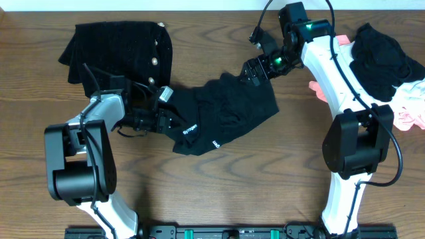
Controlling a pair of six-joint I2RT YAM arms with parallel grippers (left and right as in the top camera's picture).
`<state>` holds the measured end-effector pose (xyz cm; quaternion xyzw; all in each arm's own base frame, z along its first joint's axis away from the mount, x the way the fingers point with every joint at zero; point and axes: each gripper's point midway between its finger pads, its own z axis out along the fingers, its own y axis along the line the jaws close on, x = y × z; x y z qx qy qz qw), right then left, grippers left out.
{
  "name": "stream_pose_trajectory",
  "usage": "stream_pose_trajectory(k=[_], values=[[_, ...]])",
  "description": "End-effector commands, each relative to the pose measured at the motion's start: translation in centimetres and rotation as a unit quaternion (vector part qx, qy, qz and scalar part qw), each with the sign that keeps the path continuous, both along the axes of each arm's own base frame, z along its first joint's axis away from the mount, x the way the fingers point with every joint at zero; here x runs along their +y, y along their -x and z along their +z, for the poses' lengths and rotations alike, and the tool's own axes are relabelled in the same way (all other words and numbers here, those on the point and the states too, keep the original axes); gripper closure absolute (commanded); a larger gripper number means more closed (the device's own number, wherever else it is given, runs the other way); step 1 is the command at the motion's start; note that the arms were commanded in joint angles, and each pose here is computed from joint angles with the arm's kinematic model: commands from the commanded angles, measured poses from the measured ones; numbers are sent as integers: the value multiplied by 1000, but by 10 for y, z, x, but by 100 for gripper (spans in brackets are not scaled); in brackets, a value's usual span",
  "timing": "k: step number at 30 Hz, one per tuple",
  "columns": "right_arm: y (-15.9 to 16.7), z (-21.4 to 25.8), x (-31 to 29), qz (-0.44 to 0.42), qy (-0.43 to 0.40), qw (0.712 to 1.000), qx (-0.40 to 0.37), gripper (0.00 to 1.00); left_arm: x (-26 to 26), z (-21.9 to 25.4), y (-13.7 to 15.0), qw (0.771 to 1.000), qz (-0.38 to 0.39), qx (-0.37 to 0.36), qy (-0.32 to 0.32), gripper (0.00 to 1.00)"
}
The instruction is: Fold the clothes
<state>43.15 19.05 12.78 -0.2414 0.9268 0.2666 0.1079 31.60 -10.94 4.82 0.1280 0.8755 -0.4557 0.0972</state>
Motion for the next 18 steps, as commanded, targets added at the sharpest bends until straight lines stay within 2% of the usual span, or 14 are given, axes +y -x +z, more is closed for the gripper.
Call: stream_pose_trajectory(k=[1,2,5,11,18], values=[[-4,6,1,5,-8,1000,-10,1,18,-10,-1,999,35,30,-18,81],[-4,6,1,5,-8,1000,-10,1,24,-9,-2,998,49,36,-17,88],[-4,6,0,5,-8,1000,-10,1,40,-5,-4,996,78,47,-15,93],[-4,6,0,5,-8,1000,-10,1,66,11,-6,991,117,61,-15,94],[-2,6,0,5,-7,1000,-6,1,77,41,-9,990,134,22,-22,94]])
